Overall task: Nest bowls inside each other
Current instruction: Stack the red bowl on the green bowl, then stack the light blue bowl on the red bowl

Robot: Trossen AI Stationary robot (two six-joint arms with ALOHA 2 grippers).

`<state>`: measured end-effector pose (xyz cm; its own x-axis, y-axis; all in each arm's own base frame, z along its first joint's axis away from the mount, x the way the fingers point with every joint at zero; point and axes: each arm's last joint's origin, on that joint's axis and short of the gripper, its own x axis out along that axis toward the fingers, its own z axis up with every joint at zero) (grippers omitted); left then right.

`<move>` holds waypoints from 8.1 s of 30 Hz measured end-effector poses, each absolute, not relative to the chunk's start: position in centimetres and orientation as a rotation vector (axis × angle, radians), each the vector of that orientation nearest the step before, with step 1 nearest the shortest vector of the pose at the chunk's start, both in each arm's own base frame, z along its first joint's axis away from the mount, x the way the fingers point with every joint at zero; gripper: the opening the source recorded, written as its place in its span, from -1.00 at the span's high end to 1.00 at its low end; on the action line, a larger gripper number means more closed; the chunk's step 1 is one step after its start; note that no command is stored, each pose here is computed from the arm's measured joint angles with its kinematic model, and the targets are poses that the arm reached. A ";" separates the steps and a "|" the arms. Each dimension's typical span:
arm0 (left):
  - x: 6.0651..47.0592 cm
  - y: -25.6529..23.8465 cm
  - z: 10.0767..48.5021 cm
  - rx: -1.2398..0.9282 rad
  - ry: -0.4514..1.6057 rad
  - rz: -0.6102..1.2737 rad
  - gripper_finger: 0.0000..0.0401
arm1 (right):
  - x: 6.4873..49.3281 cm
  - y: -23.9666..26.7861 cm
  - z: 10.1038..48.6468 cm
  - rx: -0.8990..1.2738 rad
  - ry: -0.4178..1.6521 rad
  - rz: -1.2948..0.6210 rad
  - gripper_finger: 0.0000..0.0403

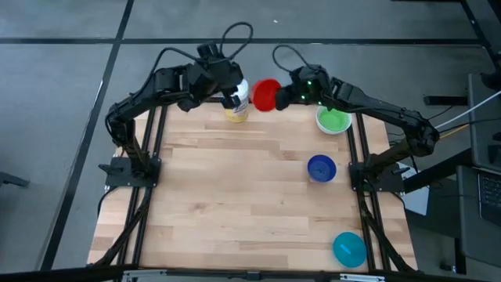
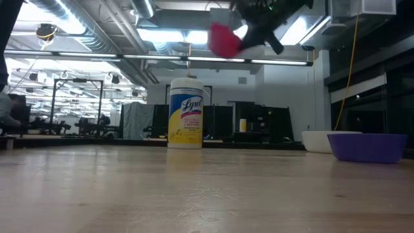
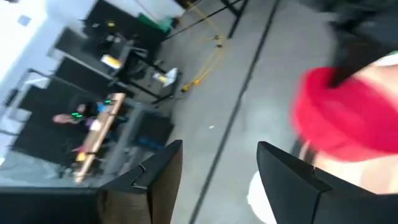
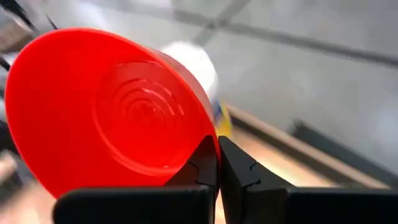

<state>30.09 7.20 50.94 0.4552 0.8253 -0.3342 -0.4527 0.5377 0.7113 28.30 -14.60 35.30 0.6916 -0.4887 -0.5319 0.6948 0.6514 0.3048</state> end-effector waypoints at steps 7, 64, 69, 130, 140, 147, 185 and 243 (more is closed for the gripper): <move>28.3 7.0 52.1 0.505 0.659 0.903 0.02 | 24.6 -16.5 32.8 0.597 0.772 -0.791 0.99; 26.7 8.0 52.8 0.497 0.633 0.769 0.17 | 16.6 -19.1 30.0 1.203 0.829 -1.618 1.00; 25.9 13.1 53.2 0.487 0.571 0.774 0.18 | 18.1 -17.6 26.5 1.365 0.741 -1.658 1.00; 21.5 32.9 48.8 0.227 0.365 0.787 0.29 | 14.4 -14.0 20.4 1.634 -0.200 -2.052 0.32; 21.5 32.9 48.8 0.218 0.360 0.782 0.29 | 14.5 -13.3 22.4 1.635 -0.255 -1.876 -0.26; 21.9 32.5 49.0 0.155 0.287 0.665 0.29 | 18.6 -11.3 25.8 1.504 -0.177 -1.275 -0.38; 29.0 -11.7 49.8 -0.142 0.390 0.419 0.27 | 24.9 13.3 31.6 0.470 1.002 0.290 0.00; 33.1 -15.0 40.1 -0.002 0.862 0.545 0.27 | 12.6 18.9 16.9 0.447 1.718 0.012 0.00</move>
<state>33.14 -15.03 40.07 0.5234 0.4544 -0.7208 -0.4560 0.8640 0.2135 12.58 18.86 16.89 -0.1271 0.2993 -0.9457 0.2865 0.9238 0.2539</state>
